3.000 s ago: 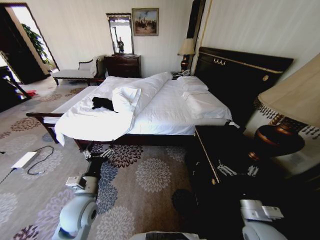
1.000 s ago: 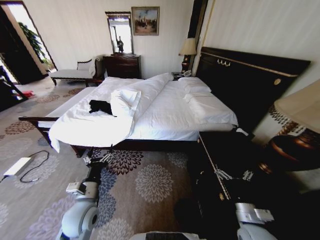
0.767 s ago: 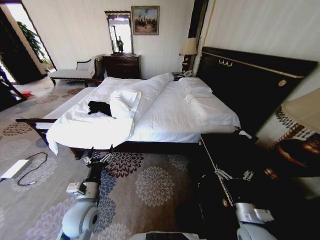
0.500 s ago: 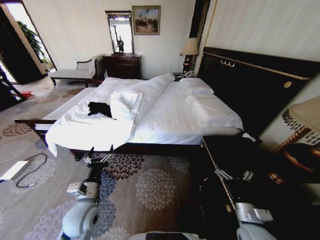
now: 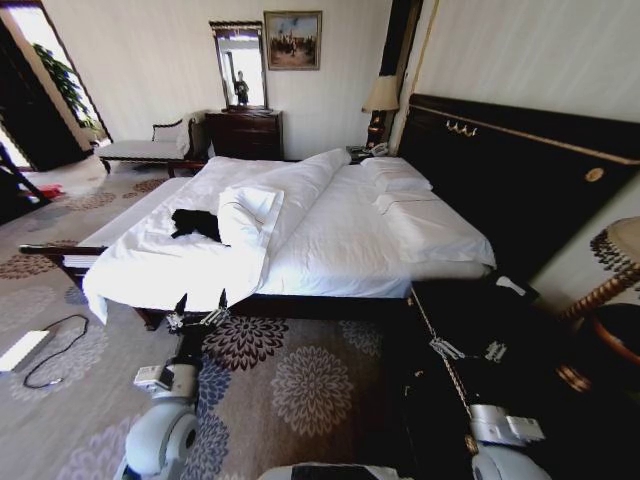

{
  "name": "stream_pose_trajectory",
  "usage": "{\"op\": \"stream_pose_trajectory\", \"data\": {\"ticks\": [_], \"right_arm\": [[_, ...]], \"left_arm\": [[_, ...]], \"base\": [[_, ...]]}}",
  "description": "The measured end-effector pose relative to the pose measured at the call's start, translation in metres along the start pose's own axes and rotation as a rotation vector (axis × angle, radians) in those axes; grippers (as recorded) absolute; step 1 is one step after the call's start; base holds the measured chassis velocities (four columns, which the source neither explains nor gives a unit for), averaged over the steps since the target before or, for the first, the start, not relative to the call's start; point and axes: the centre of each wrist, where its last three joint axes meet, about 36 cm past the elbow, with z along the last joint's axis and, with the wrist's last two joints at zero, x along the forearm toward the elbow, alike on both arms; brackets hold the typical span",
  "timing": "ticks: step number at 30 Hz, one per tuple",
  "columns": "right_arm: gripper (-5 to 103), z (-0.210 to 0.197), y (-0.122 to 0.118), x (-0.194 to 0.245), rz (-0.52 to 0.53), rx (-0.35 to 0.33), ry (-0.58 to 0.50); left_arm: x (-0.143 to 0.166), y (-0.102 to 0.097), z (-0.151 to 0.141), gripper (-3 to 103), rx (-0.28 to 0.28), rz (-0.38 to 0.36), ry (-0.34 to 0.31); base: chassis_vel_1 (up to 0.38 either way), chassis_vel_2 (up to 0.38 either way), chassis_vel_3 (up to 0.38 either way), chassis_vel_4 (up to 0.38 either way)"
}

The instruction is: Fold the clothes on the bed.

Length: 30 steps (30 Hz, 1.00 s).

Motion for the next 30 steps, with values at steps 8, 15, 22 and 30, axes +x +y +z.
{"op": "stream_pose_trajectory", "data": {"ticks": [8, 15, 22, 30], "right_arm": [[100, 0.0003, -0.0004, 0.0003, 0.005, -0.001, -0.003], [100, 0.0025, -0.0006, 0.0011, 0.009, -0.001, -0.004], [100, 0.0030, -0.0009, 0.0007, 0.009, 0.000, -0.007], [100, 0.0045, -0.0025, 0.0003, 0.010, 0.004, -0.006]], "left_arm": [[0.0013, -0.0010, -0.0005, 100, 0.001, -0.001, -0.005], [0.0028, -0.0025, -0.0016, 100, 0.002, 0.002, -0.010], [0.0032, -0.0027, -0.0026, 100, 0.001, 0.004, -0.013], [0.0031, -0.0025, -0.0015, 100, -0.002, 0.005, -0.014]], "base": [[-0.067, 0.071, 0.062, -0.056], [-0.068, 0.060, 0.061, -0.066], [-0.091, 0.081, 0.081, -0.085], [-0.085, 0.094, 0.099, -0.086]]}}
